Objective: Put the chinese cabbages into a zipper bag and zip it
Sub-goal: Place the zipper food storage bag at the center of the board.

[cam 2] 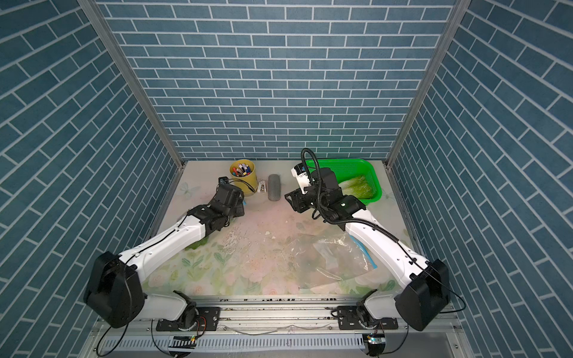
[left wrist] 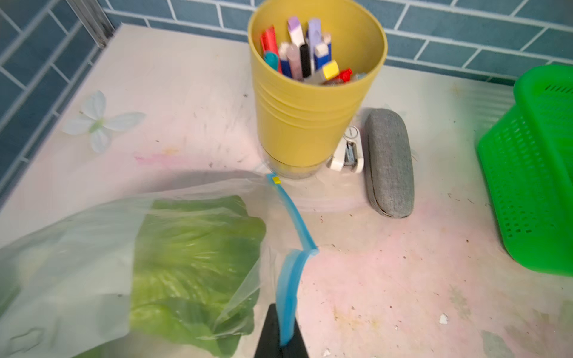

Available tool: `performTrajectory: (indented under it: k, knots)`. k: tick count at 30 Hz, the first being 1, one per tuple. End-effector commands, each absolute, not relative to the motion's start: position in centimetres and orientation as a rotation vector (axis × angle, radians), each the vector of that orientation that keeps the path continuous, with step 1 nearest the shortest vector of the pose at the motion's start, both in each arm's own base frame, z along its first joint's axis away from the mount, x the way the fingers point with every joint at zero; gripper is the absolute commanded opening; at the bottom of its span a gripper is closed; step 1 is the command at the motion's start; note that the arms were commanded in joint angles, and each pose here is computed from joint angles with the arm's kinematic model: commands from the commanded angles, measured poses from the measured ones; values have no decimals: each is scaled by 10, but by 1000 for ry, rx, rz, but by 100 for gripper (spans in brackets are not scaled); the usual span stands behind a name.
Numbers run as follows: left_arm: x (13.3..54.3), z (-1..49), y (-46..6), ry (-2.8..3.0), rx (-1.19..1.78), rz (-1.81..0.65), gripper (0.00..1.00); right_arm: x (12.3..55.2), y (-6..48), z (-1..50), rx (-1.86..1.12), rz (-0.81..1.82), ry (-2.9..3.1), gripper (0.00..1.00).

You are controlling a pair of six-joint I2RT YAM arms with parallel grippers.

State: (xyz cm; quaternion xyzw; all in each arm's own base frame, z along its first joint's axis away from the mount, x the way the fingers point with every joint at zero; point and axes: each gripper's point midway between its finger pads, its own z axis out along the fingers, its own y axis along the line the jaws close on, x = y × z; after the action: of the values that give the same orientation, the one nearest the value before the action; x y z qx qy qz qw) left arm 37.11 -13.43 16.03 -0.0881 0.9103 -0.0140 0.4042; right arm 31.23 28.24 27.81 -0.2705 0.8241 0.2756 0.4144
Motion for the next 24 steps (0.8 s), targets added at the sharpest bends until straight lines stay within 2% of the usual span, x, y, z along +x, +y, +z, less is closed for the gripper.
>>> performTrajectory:
  k: [1, 4, 12, 24]
  knots:
    - [374, 134, -150, 2326, -304, -107, 0, 313, 275, 286, -621, 686, 2057, 54]
    - [374, 113, -154, 2338, -319, -103, 0, 310, 273, 284, -621, 687, 2059, 54]
    - [389, 78, -122, 2365, -398, 75, 0, 311, 271, 279, -616, 670, 2066, 54]
    - [414, 82, -39, 2295, -606, 126, 0, 318, 269, 269, -607, 630, 2091, 54]
